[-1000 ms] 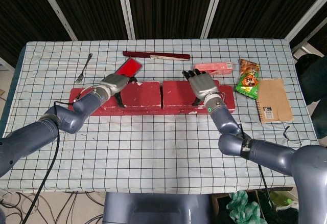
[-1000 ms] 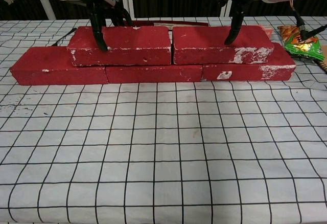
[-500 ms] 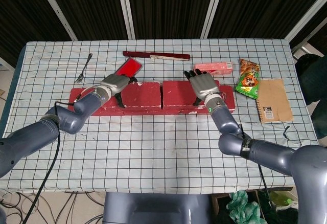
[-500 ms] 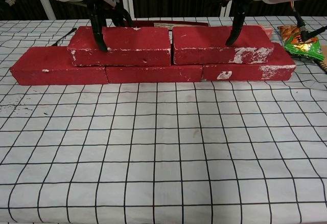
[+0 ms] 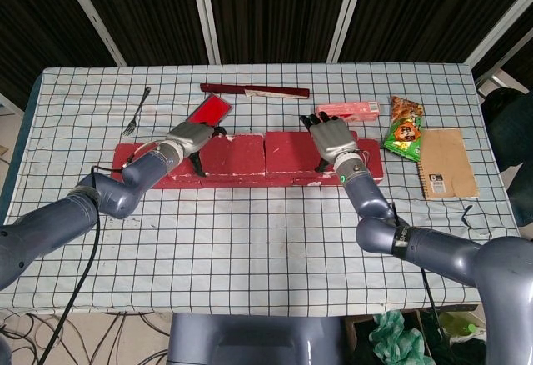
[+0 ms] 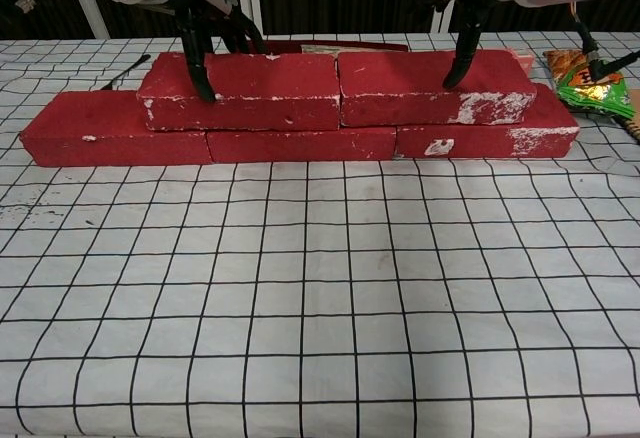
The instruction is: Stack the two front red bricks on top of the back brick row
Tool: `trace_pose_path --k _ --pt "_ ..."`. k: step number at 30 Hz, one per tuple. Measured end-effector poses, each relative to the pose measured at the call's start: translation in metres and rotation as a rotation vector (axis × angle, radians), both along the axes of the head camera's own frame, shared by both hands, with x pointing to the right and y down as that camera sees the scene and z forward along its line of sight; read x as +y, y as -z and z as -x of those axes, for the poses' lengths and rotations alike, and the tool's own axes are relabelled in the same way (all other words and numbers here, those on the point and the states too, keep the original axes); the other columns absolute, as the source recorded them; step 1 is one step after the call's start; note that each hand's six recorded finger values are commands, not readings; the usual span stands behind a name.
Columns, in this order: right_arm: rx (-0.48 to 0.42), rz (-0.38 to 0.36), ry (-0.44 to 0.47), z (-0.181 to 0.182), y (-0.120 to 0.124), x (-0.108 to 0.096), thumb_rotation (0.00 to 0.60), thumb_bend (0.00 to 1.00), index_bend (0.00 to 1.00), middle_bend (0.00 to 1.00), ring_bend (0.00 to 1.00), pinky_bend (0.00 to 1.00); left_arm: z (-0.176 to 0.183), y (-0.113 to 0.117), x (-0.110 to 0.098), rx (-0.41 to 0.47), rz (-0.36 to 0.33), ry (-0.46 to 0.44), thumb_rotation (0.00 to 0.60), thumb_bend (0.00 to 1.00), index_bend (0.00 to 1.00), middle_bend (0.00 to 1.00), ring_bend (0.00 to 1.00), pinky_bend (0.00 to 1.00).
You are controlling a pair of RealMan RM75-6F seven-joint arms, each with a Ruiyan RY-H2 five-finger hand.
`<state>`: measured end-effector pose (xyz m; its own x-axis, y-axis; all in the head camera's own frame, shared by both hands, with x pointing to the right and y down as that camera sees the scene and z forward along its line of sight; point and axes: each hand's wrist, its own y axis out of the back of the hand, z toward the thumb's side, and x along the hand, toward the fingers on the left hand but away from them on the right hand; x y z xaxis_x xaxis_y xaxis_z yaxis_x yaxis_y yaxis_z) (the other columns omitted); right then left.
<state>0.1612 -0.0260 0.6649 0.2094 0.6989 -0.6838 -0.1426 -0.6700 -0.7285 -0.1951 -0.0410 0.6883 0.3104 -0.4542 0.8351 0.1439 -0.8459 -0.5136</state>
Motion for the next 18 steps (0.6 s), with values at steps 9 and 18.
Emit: trace_pose_path --k 9,18 --pt "0.003 -0.002 -0.001 -0.0008 -0.0003 -0.0004 0.6 0.02 0.0 0.07 0.04 0.17 -0.0004 -0.0001 0.0 0.002 0.008 0.01 0.6 0.0 0.11 0.11 0.03 0.18" --pt "0.007 0.0 -0.007 -0.0033 -0.0017 -0.0006 0.6 0.02 0.0 0.07 0.04 0.17 -0.0006 -0.0004 -0.0002 0.001 0.014 0.013 0.6 0.0 0.1 0.1 0.02 0.17"
